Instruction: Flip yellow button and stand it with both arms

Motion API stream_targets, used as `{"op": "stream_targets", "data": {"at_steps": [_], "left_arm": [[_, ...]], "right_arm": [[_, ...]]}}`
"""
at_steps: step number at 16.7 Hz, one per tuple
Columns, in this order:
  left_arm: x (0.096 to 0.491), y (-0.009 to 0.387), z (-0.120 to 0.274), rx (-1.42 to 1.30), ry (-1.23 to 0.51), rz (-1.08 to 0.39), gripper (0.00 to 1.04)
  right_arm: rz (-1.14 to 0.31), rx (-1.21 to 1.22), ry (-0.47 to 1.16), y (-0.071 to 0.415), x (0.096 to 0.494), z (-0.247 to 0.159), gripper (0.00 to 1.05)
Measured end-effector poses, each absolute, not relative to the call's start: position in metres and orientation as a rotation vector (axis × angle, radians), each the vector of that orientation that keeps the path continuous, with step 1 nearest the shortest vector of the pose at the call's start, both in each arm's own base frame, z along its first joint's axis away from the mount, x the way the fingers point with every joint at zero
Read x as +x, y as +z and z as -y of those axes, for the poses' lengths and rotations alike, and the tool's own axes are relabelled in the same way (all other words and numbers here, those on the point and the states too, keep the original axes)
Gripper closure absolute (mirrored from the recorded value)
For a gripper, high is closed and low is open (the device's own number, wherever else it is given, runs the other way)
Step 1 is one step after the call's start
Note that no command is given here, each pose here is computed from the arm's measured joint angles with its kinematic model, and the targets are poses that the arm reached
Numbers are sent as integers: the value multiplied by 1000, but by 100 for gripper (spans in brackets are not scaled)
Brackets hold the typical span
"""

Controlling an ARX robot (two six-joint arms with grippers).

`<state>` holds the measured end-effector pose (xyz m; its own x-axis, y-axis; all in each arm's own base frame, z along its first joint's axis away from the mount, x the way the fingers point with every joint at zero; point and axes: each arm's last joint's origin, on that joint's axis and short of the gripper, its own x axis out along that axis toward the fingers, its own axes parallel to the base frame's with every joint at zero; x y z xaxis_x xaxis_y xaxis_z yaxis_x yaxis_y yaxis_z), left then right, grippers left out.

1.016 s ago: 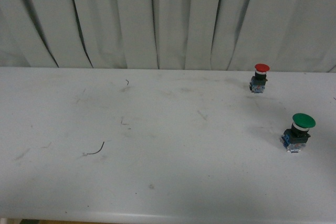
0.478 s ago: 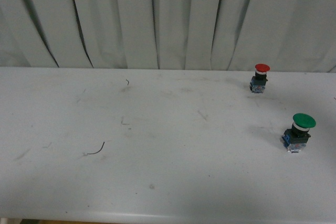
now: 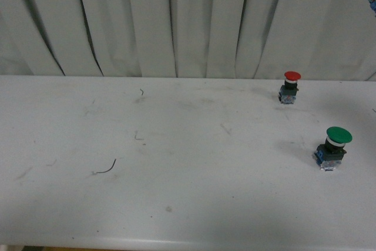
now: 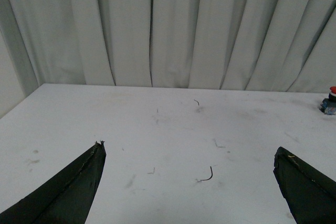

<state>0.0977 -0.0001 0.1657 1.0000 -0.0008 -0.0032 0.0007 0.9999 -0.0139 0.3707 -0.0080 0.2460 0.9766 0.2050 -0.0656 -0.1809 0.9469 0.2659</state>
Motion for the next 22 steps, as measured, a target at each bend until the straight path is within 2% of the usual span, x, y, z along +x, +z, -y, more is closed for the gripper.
{"op": "stream_targets", "data": {"at_steps": [2,4,6,10,15,22], "left_arm": [[98,166,0,-14,-1,-3,7],[98,166,0,-14,-1,-3,7],[98,166,0,-14,-1,-3,7],[98,166,0,-14,-1,-3,7],[98,166,0,-14,-1,-3,7],[98,166,0,-14,-1,-3,7]], "right_arm": [[-204,93,59,218,406,13,74],[-368,89,-20,182,457,1,74],[-450,93,-56,166,477,-13,74],[-553,77,-111,135,490,-35,74],[-601,90,-105,115,495,-53,74],[-619,89,-199,100,502,-35,74]]}}
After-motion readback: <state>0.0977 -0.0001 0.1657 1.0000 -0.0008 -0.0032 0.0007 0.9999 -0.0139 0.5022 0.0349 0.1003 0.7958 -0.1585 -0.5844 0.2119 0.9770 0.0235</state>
